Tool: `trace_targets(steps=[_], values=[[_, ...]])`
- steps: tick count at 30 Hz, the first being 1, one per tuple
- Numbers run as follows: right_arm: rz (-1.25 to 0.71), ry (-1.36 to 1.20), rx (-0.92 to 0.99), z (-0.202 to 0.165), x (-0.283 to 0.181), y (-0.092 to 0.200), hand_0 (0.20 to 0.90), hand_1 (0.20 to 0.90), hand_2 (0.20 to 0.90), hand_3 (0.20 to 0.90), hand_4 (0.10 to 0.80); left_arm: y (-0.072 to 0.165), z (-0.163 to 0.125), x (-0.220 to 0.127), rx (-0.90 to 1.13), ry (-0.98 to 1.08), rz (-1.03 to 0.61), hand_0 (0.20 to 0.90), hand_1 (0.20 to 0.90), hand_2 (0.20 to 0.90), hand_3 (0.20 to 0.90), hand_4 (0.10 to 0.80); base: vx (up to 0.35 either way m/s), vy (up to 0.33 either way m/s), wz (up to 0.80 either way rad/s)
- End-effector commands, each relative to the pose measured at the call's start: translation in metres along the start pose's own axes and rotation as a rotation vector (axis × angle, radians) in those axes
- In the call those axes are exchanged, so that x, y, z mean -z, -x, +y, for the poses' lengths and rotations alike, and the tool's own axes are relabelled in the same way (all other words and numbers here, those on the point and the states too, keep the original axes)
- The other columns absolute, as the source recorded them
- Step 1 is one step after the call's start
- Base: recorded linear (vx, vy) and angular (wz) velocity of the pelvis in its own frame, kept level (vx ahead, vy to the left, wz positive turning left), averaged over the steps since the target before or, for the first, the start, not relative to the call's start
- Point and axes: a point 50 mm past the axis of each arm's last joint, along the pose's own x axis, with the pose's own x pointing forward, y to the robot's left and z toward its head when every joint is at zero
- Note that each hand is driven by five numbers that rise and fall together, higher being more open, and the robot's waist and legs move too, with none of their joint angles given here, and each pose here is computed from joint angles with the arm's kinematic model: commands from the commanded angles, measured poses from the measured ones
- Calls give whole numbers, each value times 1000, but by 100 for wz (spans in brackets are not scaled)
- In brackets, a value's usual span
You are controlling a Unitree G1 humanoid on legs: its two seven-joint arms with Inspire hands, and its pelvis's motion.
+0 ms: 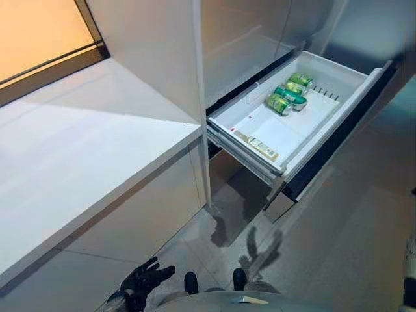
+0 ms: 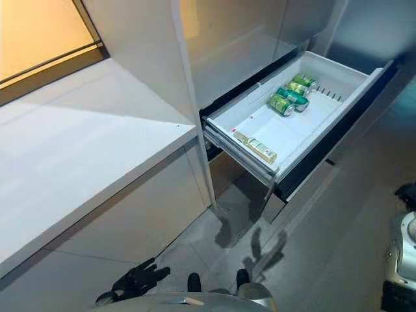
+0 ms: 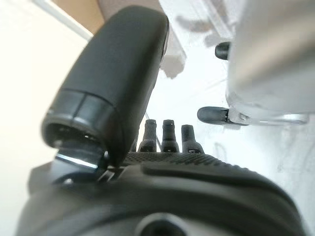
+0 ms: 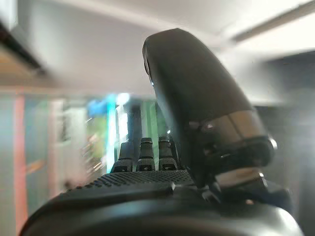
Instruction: Put drinks into fridge and close the fridge
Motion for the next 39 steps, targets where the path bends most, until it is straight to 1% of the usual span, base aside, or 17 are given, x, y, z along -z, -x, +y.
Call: trace_targets(steps=[1, 3, 7, 12, 15, 20, 28, 33, 34, 35, 37, 38, 39], values=[[-162, -91, -9, -4, -28, -12, 900, 900, 900, 900, 800, 1, 17, -18, -42, -38, -82, 900, 900, 900, 900, 800, 34, -10, -8], [-124, -88, -26, -6, -21, -11, 900, 900, 900, 900, 800, 1, 17, -19, -51, -38, -90, 900, 900, 900, 900, 800, 8, 1, -2], [-36, -83, -96, 1, -8, -8, 900, 900, 900, 900, 800, -1, 17, -33, -89, -18, -138, 900, 900, 900, 900, 800, -38, 11, -1], [29, -90, -152, 11, 3, -3, 900, 900, 900, 900, 800, -1, 17, -60, -138, 10, -228, 900, 900, 900, 900, 800, -72, -5, -2], [83, -74, -204, 19, 12, -1, 900, 900, 900, 900, 800, 0, 19, -82, -174, 20, -287, 900, 900, 900, 900, 800, -59, -23, 8], [130, -44, -318, 39, 19, -2, 900, 900, 900, 900, 800, 1, 20, -96, -185, 25, -306, 900, 900, 900, 900, 800, -11, -20, 9], [120, -22, -631, 102, 14, -5, 900, 900, 900, 900, 800, -3, 13, -112, -175, -20, -302, 900, 900, 900, 900, 800, 36, -29, 5], [83, 2, -780, 144, 5, -4, 900, 900, 900, 900, 800, -5, 3, -127, -155, -49, -311, 900, 900, 900, 900, 800, 9, -26, 3], [63, 1, -803, 152, 1, -4, 900, 900, 900, 900, 800, -6, 1, -131, -150, -54, -314, 900, 900, 900, 900, 800, -28, -37, 4], [28, -22, -834, 170, -10, -3, 900, 900, 900, 900, 800, -6, -3, -138, -143, -65, -320, 900, 900, 900, 900, 800, -41, -37, 3], [2, -43, -863, 180, -17, -2, 900, 900, 900, 900, 800, -7, -6, -142, -139, -70, -325, 900, 900, 900, 900, 800, -28, -25, 4], [-37, -74, -907, 197, -28, 2, 900, 900, 900, 900, 800, -8, -13, -146, -129, -78, -328, 900, 900, 900, 900, 800, -11, -13, 9], [-49, -79, -918, 202, -31, 4, 900, 900, 900, 900, 800, -9, -15, -147, -126, -81, -329, 900, 900, 900, 900, 800, -1, -14, 10]])
